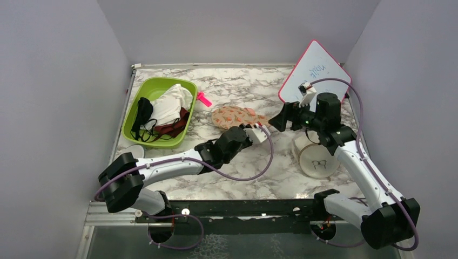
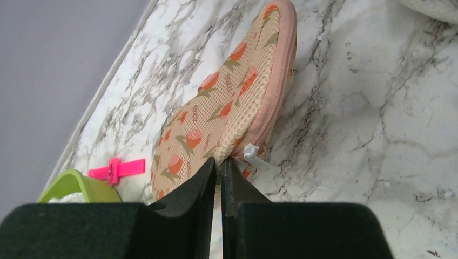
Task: Unzip the laundry bag and remove the bra
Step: Pick up the laundry bag at the center of the board.
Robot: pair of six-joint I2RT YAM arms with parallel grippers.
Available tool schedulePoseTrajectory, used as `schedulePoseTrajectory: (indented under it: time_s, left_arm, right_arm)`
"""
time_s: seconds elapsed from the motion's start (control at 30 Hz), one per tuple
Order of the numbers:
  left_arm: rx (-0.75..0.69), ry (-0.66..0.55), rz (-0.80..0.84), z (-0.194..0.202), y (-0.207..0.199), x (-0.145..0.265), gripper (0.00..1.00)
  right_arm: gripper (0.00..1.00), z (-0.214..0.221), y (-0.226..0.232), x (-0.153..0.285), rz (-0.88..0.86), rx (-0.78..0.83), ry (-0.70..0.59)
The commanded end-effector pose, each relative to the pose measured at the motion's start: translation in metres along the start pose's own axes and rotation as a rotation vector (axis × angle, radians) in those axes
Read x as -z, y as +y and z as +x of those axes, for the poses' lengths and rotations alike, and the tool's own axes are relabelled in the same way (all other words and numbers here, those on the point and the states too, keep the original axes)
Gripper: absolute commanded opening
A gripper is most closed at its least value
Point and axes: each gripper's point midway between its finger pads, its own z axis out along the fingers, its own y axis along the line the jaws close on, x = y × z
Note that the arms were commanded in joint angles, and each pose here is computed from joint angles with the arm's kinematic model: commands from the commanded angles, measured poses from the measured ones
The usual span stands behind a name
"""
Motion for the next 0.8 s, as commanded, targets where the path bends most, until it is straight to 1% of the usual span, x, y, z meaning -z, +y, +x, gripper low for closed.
schedulePoseTrajectory:
  time_s: [0.0, 0.17, 0.33, 0.4, 0.47, 0.53, 0.63, 0.7, 0.77]
  left_arm:
    - [0.163, 0.075, -0.051, 0.004, 0.02, -0.008, 0.0]
    - [0.257, 0.098, 0.019, 0.002, 0.017, -0.016, 0.0]
    - [0.35, 0.086, 0.078, -0.005, 0.013, -0.02, 0.0]
    - [0.389, 0.061, 0.108, -0.012, 0.012, -0.019, 0.0]
    - [0.417, 0.046, 0.133, -0.016, 0.009, -0.019, 0.0]
    - [0.43, 0.037, 0.161, -0.018, 0.003, -0.019, 0.0]
    - [0.442, 0.038, 0.179, -0.018, -0.001, -0.021, 0.0]
    - [0.446, 0.044, 0.185, -0.018, -0.002, -0.022, 0.0]
    - [0.451, 0.049, 0.195, -0.018, -0.004, -0.023, 0.0]
  right_arm:
    - [0.88, -0.012, 0.013, 0.009, -0.031, 0.024, -0.006]
    - [0.81, 0.0, 0.015, 0.007, -0.035, 0.026, 0.032]
    - [0.79, 0.013, 0.035, 0.001, -0.121, 0.02, 0.056]
    - [0.78, 0.024, 0.045, -0.006, -0.18, -0.026, 0.076]
    - [0.77, 0.034, 0.054, -0.014, -0.245, -0.106, 0.097]
    - [0.73, 0.041, 0.062, -0.023, -0.297, -0.197, 0.102]
    - [0.69, 0.056, 0.064, -0.036, -0.315, -0.311, 0.142]
    - [0.66, 0.063, 0.064, -0.044, -0.299, -0.328, 0.162]
    - [0.65, 0.066, 0.06, -0.051, -0.254, -0.299, 0.155]
